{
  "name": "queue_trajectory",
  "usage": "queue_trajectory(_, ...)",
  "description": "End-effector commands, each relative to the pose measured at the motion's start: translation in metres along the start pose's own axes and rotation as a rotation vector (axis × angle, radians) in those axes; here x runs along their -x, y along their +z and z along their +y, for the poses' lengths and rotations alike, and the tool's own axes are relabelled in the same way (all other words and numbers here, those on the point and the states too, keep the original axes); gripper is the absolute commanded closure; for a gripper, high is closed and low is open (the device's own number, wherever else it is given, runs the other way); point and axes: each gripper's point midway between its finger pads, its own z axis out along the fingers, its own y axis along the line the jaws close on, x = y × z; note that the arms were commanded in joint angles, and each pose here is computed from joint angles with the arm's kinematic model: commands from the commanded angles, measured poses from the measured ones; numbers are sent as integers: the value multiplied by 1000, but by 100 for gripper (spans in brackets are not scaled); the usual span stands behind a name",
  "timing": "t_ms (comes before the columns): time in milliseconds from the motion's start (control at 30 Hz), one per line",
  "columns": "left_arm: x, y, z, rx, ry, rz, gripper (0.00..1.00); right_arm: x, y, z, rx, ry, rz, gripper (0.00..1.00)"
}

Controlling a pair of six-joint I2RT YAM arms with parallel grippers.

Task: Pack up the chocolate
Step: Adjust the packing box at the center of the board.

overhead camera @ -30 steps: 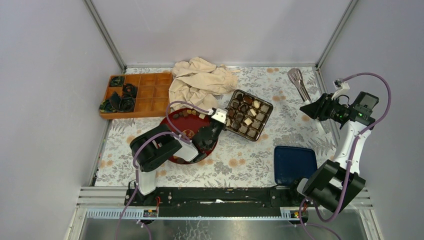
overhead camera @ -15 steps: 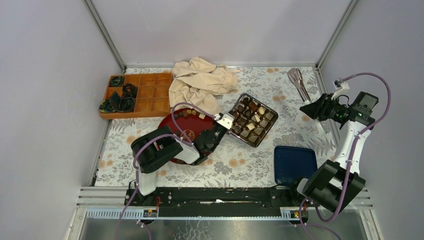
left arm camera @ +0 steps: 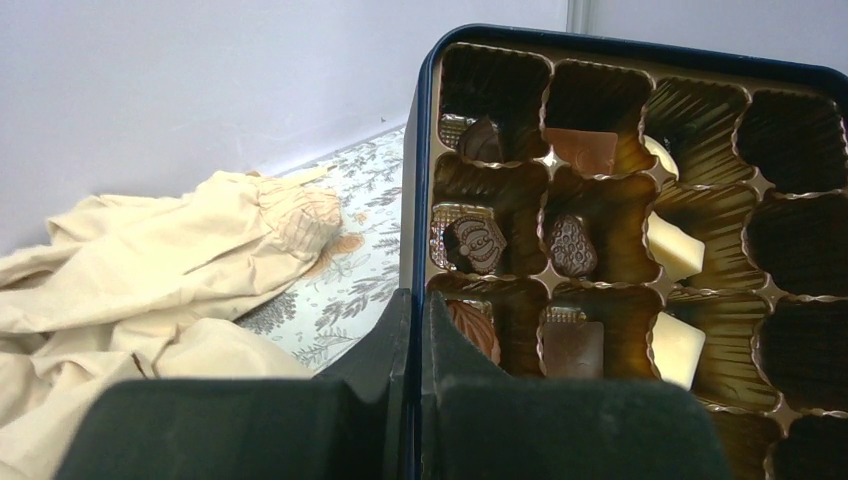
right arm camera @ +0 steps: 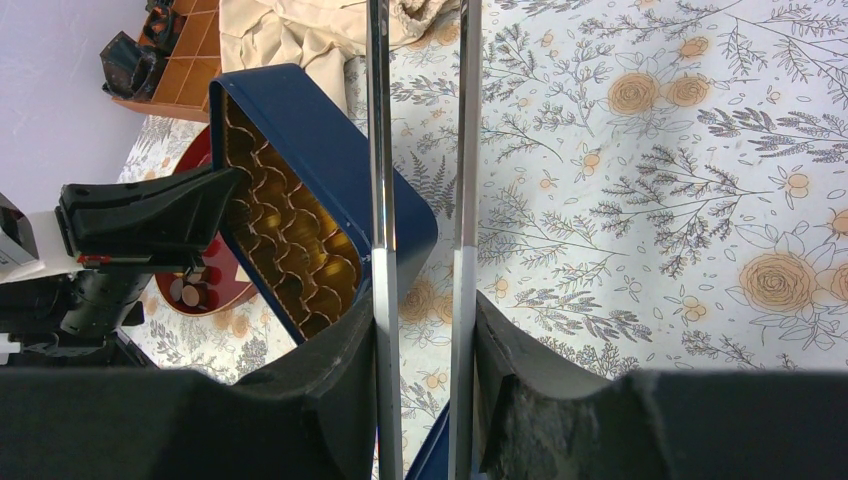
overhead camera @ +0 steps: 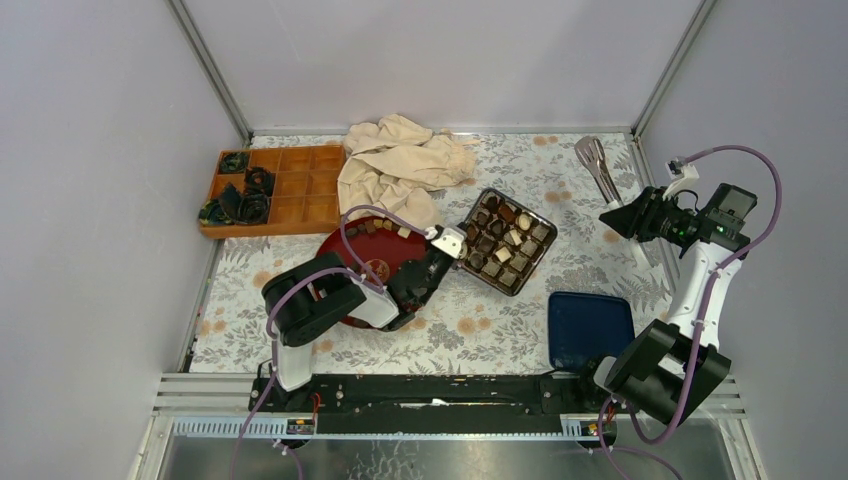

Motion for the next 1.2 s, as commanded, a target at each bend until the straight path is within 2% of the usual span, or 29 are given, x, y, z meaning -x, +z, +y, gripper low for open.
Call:
queue_trajectory(0, 34, 8, 9, 65, -184, -116, 100, 7, 0, 10, 39, -38, -20, 61)
queue_trajectory(300, -20, 30, 2, 70, -292, 212, 100, 7, 0, 11, 41, -36, -18, 60)
queue_trajectory(533, -59, 45, 6, 84, -362, 416, 100, 7, 0, 11, 43, -33, -17, 60)
queue_trajectory(700, -69, 51, 0, 66, -371, 478, 77, 7, 1, 12, 45, -46, -8, 60)
queue_trajectory(800, -69, 52, 2, 63, -389, 494, 73, 5, 2, 15, 52, -53, 13, 60)
queue_trajectory(867, -61, 53, 6, 70, -404, 483, 65, 5, 4, 18, 56, -77, 27, 60)
queue_trajectory(1000, -25, 53, 23, 55, -446, 433, 38, -4, 15, 38, 101, -166, 99, 60)
queue_trajectory(1067, 8, 50, 41, 22, -470, 384, 27, -11, 23, 53, 144, -223, 146, 60)
queue_trajectory(1167, 45, 37, 74, -39, -539, 348, 19, -27, 38, 80, 218, -338, 234, 60)
